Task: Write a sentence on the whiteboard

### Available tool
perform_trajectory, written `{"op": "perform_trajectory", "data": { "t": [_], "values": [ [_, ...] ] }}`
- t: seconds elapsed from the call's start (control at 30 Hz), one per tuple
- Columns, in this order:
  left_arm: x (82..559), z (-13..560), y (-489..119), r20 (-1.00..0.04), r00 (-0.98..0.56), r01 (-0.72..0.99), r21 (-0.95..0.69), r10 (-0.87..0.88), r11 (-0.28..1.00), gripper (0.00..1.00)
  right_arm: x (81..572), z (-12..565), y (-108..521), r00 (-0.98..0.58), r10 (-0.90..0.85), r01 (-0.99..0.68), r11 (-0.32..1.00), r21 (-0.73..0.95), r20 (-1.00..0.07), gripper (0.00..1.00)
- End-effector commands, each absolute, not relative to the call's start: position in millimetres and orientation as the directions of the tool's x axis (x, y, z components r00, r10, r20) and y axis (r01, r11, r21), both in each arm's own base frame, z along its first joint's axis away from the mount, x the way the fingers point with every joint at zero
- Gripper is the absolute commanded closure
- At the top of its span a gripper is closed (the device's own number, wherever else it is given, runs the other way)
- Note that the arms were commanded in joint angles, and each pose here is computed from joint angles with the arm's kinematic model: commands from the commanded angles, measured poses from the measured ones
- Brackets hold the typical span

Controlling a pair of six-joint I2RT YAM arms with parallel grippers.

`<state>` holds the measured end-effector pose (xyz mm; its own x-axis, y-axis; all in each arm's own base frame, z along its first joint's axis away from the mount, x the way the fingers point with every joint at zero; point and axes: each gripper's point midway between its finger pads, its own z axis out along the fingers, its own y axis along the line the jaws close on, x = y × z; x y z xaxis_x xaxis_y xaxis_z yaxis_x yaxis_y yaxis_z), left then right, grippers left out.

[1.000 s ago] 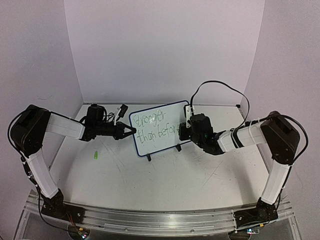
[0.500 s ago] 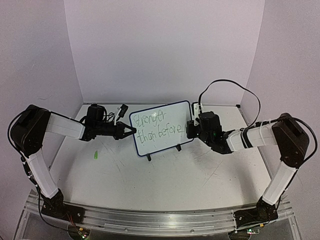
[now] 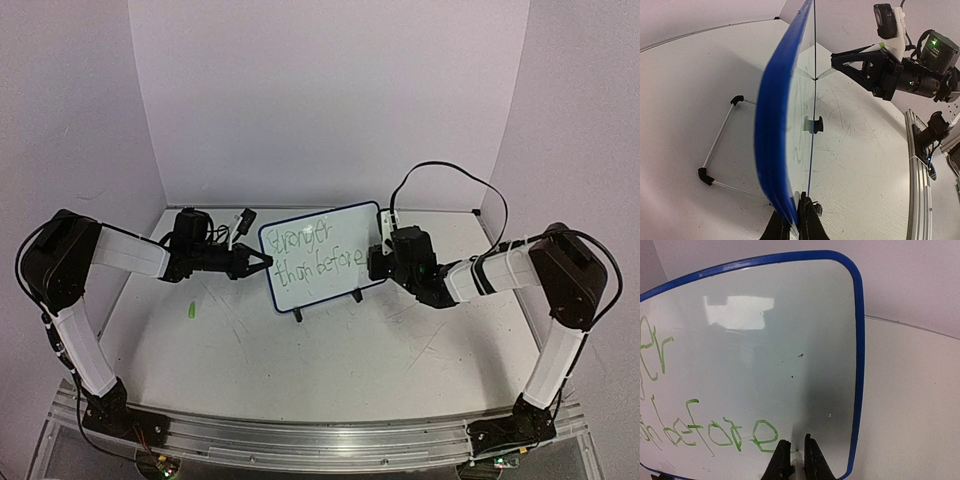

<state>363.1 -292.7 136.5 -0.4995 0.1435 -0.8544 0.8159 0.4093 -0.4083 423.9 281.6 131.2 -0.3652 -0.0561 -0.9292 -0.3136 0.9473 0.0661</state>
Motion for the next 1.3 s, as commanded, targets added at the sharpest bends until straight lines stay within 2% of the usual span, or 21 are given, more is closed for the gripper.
{"op": "perform_trajectory", "data": {
  "t": [0.0, 0.3, 0.57, 0.67, 1.27],
  "values": [
    [382.3, 110.2, -274.4, -0.858, -0.464, 0.794, -0.294, 0.22, 0.532, 1.0, 440.6, 144.8, 279.5, -0.319, -0.03, -0.267, 0.962, 0.059, -0.947, 1.0],
    [381.9, 109.1, -274.9, -0.856, -0.467, 0.794, -0.296, 0.221, 0.531, 1.0, 442.3, 147.5, 279.7, -0.308, -0.037, -0.267, 0.962, 0.049, -0.951, 1.0],
    [384.8, 107.7, -273.1, -0.853, -0.474, 0.783, -0.295, 0.219, 0.547, 1.0, 408.0, 186.6, 268.3, -0.296, 0.052, -0.324, 0.934, 0.152, -0.954, 1.0],
    [386.2, 107.1, -273.0, -0.852, -0.476, 0.781, -0.295, 0.218, 0.551, 1.0, 403.8, 191.1, 260.0, -0.292, 0.041, -0.307, 0.942, 0.134, -0.955, 1.0],
    [385.5, 105.4, -273.6, -0.849, -0.478, 0.783, -0.296, 0.225, 0.547, 1.0, 436.0, 166.3, 279.0, -0.299, -0.001, -0.303, 0.948, 0.094, -0.954, 1.0]
  ]
}}
